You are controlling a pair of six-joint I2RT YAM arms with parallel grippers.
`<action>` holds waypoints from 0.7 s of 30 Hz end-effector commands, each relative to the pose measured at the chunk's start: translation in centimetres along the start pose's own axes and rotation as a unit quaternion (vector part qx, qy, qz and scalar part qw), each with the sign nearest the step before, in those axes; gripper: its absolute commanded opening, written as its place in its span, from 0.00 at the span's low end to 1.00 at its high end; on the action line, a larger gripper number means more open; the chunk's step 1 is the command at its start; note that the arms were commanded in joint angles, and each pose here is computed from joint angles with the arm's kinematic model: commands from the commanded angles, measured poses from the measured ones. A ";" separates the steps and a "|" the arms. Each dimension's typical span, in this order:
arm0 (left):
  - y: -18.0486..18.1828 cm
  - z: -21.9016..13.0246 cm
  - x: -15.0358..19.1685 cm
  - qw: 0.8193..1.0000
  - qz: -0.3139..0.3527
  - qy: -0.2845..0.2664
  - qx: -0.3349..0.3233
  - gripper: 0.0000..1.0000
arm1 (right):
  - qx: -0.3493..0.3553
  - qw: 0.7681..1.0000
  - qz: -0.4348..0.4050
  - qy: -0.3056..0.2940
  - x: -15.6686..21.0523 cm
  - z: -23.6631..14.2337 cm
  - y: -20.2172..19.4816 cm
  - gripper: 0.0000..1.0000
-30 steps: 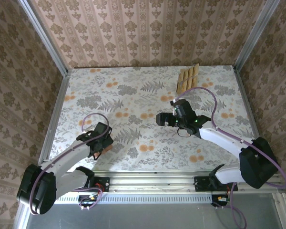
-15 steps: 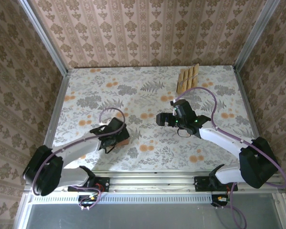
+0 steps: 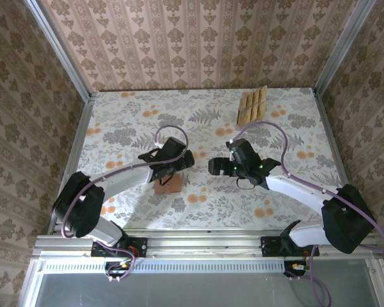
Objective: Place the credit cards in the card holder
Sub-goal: Move the card holder to the center of the table, then rotate the card holder at the center of the table.
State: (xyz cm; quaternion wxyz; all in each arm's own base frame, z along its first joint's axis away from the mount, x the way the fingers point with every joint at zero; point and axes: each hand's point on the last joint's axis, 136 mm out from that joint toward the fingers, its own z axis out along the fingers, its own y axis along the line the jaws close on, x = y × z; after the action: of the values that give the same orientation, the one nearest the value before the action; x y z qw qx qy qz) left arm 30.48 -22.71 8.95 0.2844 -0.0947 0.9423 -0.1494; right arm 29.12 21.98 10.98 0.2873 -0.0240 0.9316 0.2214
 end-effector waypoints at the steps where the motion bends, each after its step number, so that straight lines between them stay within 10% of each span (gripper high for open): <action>1: 1.3 -0.4 -1.9 1.000 0.024 0.003 -0.005 1.00 | -0.017 0.999 -0.004 0.028 2.3 1.2 1.9 0.93; 21: 9.0 -1.6 -7.4 0.999 0.031 -0.019 -0.024 1.00 | -0.089 0.988 -0.040 0.117 9.9 8.9 12.8 0.88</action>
State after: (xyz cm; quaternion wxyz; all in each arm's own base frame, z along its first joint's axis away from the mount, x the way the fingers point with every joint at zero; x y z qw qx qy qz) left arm 35.60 -12.17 11.23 0.3149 -0.0916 0.9382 -0.1106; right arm 22.89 37.28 4.12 0.1820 -0.1229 0.9348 0.2793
